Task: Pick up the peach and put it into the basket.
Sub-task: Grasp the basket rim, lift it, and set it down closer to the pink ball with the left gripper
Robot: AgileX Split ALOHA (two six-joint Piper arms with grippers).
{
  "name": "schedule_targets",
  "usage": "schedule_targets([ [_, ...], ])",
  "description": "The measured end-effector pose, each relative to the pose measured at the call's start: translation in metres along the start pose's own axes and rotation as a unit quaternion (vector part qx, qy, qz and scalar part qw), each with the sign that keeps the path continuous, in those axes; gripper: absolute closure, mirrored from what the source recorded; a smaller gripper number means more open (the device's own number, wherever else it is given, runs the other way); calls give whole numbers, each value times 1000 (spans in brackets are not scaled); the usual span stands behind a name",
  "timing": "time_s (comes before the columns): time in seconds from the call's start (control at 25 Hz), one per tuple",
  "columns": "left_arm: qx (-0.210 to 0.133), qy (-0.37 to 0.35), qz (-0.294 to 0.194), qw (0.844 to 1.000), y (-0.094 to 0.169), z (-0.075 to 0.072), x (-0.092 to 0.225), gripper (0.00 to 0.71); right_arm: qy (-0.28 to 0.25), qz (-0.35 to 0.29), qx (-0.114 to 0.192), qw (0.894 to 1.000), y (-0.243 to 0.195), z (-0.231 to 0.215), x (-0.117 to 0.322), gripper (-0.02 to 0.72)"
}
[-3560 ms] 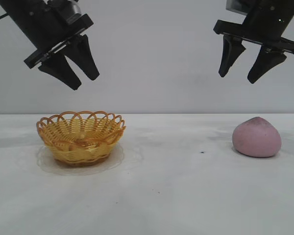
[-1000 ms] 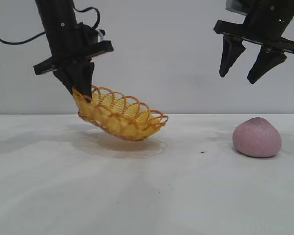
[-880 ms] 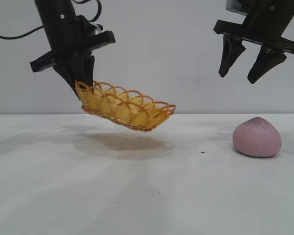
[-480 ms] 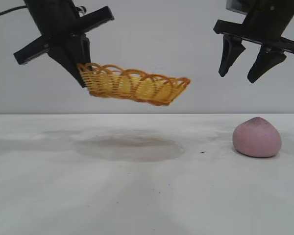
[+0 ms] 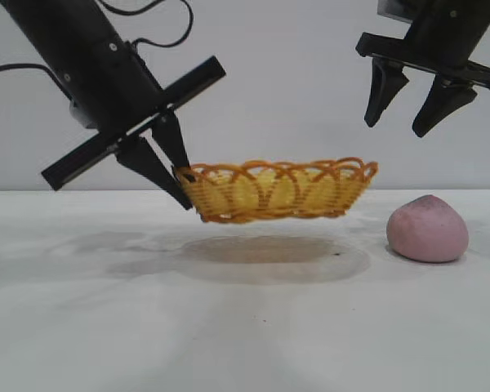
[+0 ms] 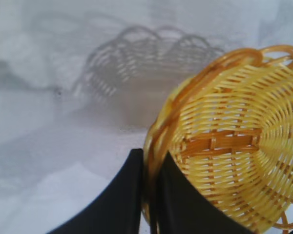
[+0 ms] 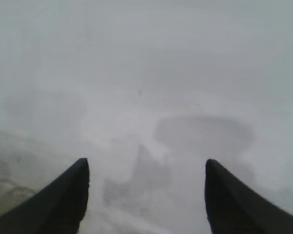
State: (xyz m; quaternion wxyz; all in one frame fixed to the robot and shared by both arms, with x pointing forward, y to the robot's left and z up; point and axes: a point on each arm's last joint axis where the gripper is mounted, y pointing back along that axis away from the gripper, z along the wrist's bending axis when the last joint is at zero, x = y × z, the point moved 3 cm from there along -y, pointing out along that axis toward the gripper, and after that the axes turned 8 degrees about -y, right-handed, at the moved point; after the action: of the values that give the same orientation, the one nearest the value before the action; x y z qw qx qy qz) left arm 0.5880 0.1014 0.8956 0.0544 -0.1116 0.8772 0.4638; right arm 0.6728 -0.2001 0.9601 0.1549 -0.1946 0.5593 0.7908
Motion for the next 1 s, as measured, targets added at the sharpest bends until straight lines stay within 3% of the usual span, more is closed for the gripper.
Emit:
schedule_targets([
  [0.16, -10, -2, -33, 999, 0, 3, -7, 710, -1, 0, -1, 1000, 0, 0, 0, 268],
  [0.4, -19, 10, -19, 1000, -13, 12, -4, 710, -2, 0, -1, 1000, 0, 0, 0, 268],
  [0.44, -19, 13, -17, 1000, -14, 13, -3, 641, -2, 0, -1, 1000, 0, 0, 0, 268],
  [0.52, -17, 20, -17, 1000, -15, 13, -3, 641, -2, 0, -1, 1000, 0, 0, 0, 268],
  [0.68, -11, 30, -16, 999, -16, 12, -3, 441, -4, -1, -3, 1000, 0, 1, 0, 268],
  [0.84, 0, 19, 16, 1000, -15, 8, 5, 235, -8, -1, -5, 1000, 0, 1, 0, 268],
  [0.88, 7, 7, 27, 1000, -14, 5, 5, 203, -8, -1, -6, 1000, 0, 1, 0, 268],
  [1.0, 23, -35, 53, 998, -9, -5, 5, 207, -8, -1, -6, 1000, 0, 1, 0, 268],
])
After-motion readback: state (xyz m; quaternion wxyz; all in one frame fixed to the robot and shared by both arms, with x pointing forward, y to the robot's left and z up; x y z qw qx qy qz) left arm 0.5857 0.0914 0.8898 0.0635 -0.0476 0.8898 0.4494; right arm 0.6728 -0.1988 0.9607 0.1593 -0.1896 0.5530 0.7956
